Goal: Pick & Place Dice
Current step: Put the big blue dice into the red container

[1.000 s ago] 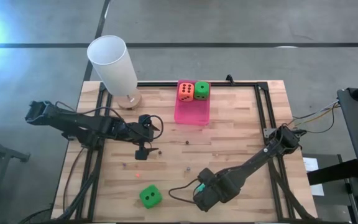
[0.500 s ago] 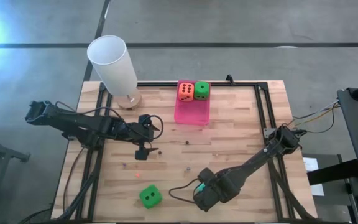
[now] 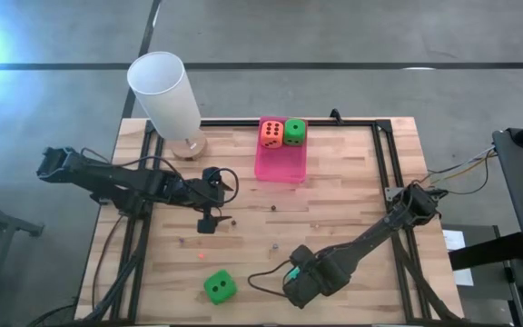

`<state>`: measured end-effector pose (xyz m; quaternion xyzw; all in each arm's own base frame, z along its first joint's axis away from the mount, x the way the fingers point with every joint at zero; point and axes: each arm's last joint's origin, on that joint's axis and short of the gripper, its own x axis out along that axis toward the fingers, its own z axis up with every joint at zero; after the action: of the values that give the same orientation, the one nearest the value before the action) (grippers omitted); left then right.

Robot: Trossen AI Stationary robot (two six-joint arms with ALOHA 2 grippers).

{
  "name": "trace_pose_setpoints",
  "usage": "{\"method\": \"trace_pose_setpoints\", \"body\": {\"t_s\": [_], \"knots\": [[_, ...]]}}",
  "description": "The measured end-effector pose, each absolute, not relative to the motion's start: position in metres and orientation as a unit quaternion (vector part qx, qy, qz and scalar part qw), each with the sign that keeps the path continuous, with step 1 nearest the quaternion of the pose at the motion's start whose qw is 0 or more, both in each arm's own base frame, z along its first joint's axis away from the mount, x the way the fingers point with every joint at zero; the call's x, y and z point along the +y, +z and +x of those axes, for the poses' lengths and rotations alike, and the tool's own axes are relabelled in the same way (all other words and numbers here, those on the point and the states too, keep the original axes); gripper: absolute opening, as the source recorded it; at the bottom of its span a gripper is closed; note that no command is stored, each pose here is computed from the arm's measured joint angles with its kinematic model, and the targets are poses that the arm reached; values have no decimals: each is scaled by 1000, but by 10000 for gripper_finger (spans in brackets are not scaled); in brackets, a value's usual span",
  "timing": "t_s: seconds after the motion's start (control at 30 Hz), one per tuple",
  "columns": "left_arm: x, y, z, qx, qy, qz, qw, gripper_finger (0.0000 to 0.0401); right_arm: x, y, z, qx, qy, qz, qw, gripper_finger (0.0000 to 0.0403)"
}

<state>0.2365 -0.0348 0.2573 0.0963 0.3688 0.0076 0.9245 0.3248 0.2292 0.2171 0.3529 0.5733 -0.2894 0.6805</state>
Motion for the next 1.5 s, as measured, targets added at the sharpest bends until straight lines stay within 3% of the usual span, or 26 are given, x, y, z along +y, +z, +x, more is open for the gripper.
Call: {"method": "trace_pose_setpoints", "body": {"t_s": [1.5], "knots": [[-35,257,237,369,8,96,924,392,228,220,322,577,-288,365,672,400]]}}
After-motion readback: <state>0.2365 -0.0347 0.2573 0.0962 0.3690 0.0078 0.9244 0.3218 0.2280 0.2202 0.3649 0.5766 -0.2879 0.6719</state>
